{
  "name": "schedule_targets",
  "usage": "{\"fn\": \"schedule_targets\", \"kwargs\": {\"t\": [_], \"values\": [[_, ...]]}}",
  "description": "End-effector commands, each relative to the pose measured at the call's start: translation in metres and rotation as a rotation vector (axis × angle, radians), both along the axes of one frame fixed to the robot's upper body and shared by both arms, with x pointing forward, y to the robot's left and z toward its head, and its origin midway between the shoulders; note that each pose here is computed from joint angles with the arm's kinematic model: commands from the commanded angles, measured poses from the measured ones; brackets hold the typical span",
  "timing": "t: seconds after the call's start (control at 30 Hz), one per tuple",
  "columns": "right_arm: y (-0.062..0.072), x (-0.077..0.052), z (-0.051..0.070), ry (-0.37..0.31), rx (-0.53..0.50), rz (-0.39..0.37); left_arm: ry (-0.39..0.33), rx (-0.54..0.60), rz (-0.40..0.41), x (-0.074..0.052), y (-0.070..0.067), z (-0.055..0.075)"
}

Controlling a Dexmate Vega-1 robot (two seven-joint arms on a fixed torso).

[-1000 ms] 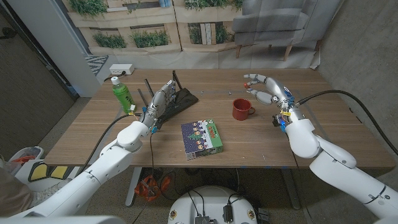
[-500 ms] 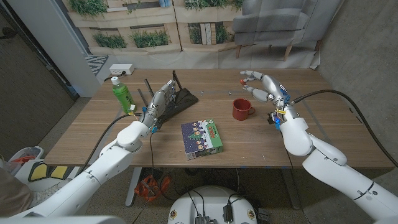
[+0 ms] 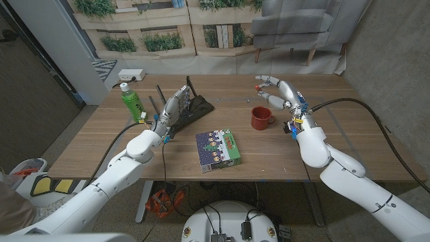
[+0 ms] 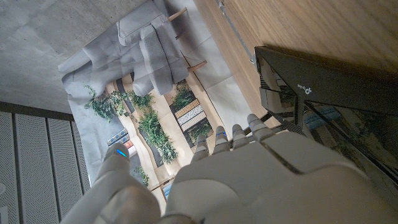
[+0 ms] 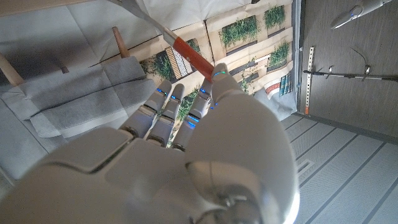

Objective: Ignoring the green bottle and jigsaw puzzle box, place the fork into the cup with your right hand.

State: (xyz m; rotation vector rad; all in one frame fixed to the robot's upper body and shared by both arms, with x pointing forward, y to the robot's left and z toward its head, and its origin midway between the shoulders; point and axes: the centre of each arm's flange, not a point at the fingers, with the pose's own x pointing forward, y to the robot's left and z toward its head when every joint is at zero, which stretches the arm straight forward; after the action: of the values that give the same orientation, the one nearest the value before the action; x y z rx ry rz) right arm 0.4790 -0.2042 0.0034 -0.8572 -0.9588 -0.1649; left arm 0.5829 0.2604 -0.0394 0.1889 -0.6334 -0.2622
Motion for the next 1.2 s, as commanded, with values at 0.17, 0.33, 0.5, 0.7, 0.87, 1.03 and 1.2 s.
{"fn": "schedule_targets", "kwargs": {"t": [0.17,0.33,0.5,0.7,0.87,1.03,1.2], "values": [[0.01,0.011,-0.005,0.022,0.017,0.035,0.006,-0.01,0.001,-0.003,0.002,-0.006],[0.011,0.014,-0.006,0.033,0.02,0.04,0.008,-0.015,0.005,-0.004,0.003,-0.008],[0.011,0.017,-0.009,0.047,0.03,0.044,0.011,-0.015,0.009,-0.005,0.004,-0.009],[0.009,0.024,-0.017,0.095,0.081,0.079,0.013,-0.016,0.012,-0.006,0.005,-0.01],[0.006,0.026,-0.021,0.108,0.09,0.072,0.013,-0.013,0.017,-0.007,0.005,-0.01],[0.002,0.03,-0.025,0.131,0.109,0.071,0.015,-0.014,0.012,-0.005,0.003,-0.01],[0.0,0.033,-0.029,0.142,0.112,0.061,0.018,-0.011,0.009,-0.005,0.001,-0.01]]}}
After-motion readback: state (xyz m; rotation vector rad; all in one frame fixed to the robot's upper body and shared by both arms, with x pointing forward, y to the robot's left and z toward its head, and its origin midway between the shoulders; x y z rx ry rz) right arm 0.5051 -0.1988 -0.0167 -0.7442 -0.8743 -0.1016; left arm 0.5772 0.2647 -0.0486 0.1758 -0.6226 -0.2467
